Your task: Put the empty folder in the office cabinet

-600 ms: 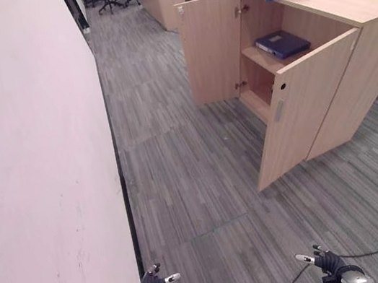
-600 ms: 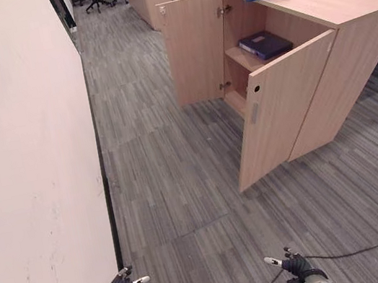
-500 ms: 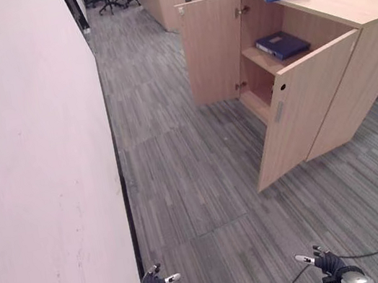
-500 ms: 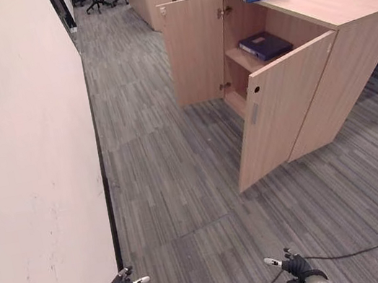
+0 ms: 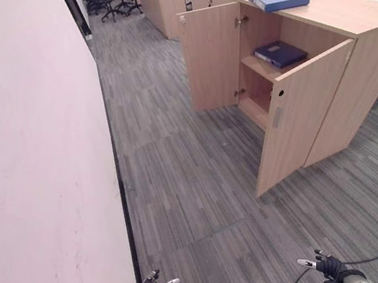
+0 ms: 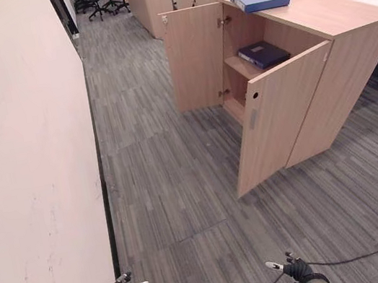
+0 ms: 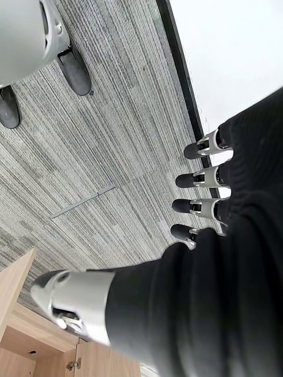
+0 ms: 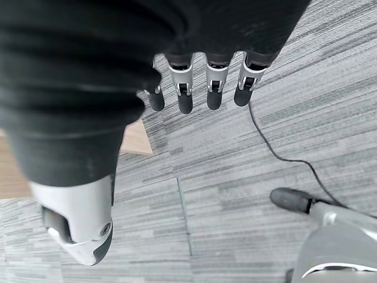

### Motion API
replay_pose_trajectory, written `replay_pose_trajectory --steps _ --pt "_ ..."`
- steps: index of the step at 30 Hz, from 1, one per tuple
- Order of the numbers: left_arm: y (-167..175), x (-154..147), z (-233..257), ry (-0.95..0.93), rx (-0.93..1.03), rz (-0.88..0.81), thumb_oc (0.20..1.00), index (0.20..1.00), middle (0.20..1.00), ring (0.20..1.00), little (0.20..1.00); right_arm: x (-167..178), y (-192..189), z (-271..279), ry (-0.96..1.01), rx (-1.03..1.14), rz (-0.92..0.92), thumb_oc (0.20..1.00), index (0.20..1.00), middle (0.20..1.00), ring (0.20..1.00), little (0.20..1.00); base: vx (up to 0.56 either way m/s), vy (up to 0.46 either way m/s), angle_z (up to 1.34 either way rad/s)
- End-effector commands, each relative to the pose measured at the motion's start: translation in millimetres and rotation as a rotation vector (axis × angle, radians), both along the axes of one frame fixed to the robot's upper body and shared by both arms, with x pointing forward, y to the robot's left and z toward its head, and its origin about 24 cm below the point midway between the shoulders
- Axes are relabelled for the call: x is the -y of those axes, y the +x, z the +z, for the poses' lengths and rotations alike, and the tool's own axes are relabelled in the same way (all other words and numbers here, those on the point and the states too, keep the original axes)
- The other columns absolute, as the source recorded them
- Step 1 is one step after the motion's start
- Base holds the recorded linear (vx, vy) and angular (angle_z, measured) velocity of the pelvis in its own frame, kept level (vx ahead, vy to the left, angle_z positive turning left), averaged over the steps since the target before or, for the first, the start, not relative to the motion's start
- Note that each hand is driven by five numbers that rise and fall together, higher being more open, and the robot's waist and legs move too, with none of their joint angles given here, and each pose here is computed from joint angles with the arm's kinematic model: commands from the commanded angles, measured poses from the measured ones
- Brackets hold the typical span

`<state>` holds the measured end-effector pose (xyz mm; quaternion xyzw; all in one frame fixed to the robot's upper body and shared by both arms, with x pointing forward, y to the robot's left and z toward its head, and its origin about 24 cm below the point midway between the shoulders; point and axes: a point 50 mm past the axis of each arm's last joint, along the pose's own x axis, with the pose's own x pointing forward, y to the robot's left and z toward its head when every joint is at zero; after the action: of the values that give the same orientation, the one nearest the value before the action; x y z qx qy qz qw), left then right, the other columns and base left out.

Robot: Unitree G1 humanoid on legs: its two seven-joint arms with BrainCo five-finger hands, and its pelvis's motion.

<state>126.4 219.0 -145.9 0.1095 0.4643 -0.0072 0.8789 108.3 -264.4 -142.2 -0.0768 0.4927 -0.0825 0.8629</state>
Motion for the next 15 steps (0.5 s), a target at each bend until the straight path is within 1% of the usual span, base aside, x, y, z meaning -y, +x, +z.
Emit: replay_pose_trajectory --steps 1,15 --pt "20.1 -13.3 10.8 0.028 0.081 0.012 1.000 1.000 1.000 1.000 1.000 -2.6 7.5 -0.1 0.021 0.013 -0.009 1.000 1.000 1.000 1.000 1.000 0.00 -0.034 0.01" --pt "18.5 -12.3 9.9 0.018 0.076 0.020 1.000 1.000 1.000 1.000 1.000 2.0 2.0 -1.1 0.014 -0.014 -0.015 1.000 1.000 1.000 1.000 1.000 0.00 -0.050 0.00"
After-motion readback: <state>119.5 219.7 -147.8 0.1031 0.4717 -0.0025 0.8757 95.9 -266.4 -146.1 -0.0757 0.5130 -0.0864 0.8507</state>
